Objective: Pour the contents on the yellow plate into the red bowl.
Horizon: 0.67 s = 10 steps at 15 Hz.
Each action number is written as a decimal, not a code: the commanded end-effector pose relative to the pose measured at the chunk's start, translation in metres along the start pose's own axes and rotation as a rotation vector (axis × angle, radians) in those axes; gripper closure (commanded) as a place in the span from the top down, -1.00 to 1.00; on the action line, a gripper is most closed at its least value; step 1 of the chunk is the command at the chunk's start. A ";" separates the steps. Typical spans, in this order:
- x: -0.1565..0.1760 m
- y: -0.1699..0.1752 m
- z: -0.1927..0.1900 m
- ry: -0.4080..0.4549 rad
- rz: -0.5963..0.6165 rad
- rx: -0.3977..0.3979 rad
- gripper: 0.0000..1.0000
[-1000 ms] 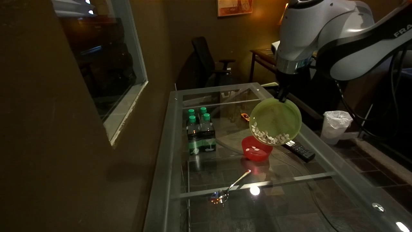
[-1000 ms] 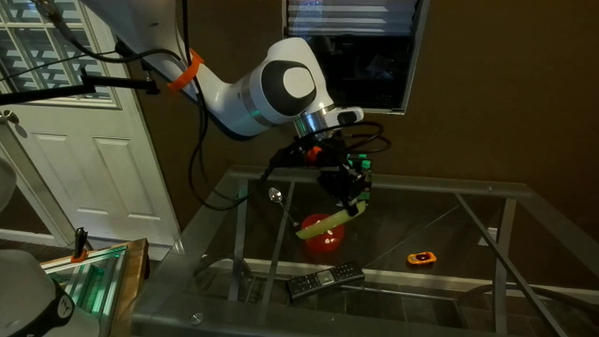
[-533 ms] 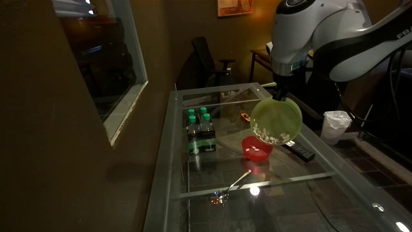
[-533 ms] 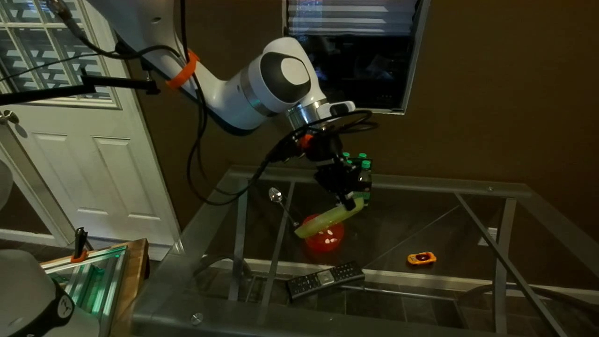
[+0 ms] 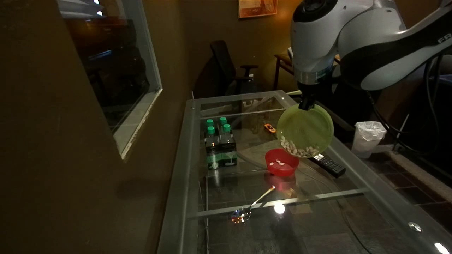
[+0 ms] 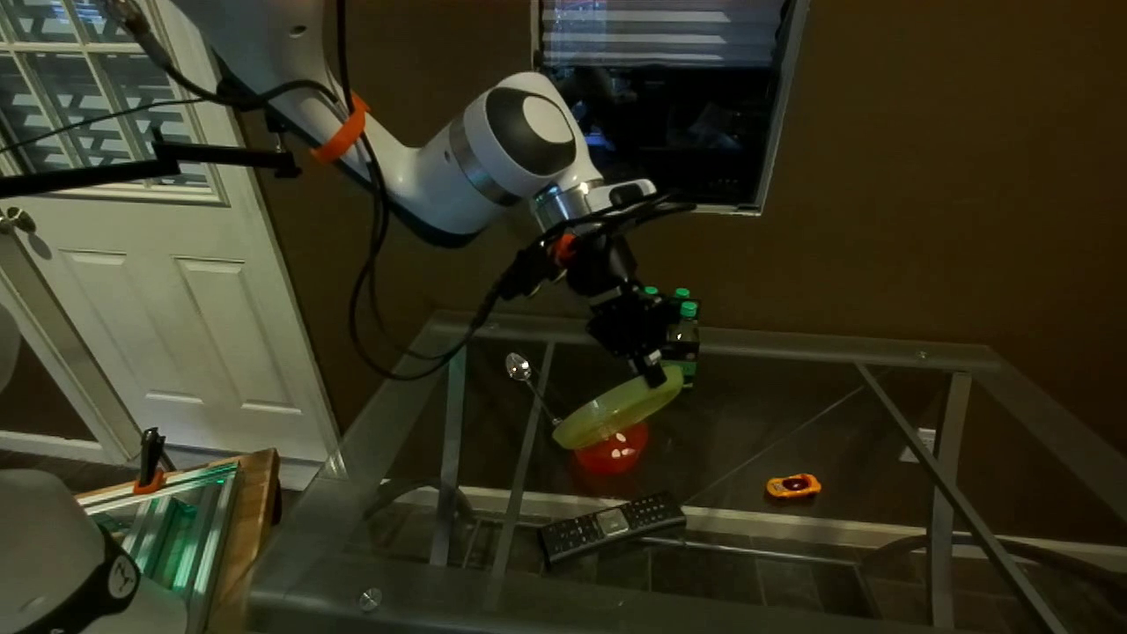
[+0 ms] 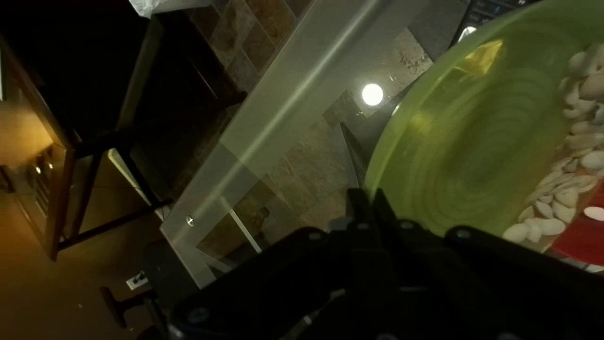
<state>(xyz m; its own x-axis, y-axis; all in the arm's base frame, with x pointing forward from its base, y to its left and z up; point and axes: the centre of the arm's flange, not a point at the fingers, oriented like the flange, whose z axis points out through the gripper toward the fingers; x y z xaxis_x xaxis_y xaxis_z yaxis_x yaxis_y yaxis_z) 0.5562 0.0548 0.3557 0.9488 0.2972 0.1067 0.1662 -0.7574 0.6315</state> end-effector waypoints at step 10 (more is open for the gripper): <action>0.024 -0.026 -0.005 -0.064 0.007 -0.120 -0.98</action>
<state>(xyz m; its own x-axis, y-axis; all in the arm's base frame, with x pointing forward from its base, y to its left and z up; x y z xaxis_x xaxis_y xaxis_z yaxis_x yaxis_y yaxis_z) 0.5633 0.0766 0.3462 0.9599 0.2722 0.0677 0.1529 -0.7101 0.6873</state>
